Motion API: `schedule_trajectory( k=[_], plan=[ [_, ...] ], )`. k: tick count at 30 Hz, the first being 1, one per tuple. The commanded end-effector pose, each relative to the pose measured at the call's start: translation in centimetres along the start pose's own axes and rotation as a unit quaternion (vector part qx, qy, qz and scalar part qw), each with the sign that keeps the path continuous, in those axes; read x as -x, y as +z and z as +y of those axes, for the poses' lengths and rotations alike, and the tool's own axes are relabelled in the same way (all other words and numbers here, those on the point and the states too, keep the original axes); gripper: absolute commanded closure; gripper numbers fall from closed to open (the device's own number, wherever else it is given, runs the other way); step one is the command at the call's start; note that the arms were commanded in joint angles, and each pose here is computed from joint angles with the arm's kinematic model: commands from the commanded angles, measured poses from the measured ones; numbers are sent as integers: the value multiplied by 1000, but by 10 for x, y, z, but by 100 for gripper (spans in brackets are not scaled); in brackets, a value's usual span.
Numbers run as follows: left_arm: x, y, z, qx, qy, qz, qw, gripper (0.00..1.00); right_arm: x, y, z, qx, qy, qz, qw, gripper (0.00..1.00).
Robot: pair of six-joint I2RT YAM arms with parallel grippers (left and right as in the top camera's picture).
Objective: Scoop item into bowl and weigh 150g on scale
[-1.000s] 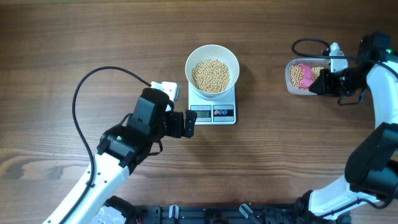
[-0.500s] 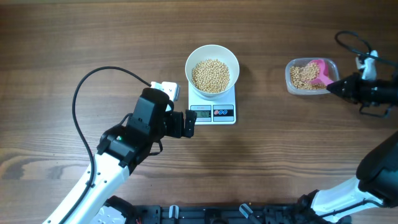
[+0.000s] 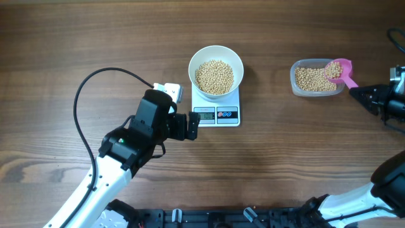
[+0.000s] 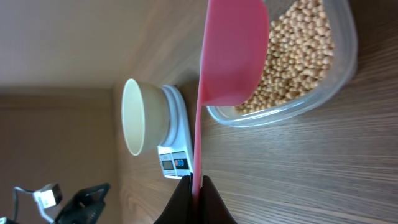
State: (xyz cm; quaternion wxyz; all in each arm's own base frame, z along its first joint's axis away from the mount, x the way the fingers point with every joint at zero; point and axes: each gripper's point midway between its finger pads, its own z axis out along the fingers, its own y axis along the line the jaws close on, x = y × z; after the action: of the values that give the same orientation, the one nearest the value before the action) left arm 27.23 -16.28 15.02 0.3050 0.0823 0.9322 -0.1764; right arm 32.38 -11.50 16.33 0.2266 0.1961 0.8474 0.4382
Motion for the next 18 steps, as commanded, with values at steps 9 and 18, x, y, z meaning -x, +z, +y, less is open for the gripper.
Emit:
schedule_trajectory(
  k=[9, 18],
  plan=[
    [3, 0, 2, 5, 6, -4, 1000, 0, -19, 36, 73, 144, -14, 42, 989, 96],
    [3, 0, 2, 5, 6, -4, 1000, 0, -75, 100, 139, 197, -60, 171, 963, 96]
  ],
)
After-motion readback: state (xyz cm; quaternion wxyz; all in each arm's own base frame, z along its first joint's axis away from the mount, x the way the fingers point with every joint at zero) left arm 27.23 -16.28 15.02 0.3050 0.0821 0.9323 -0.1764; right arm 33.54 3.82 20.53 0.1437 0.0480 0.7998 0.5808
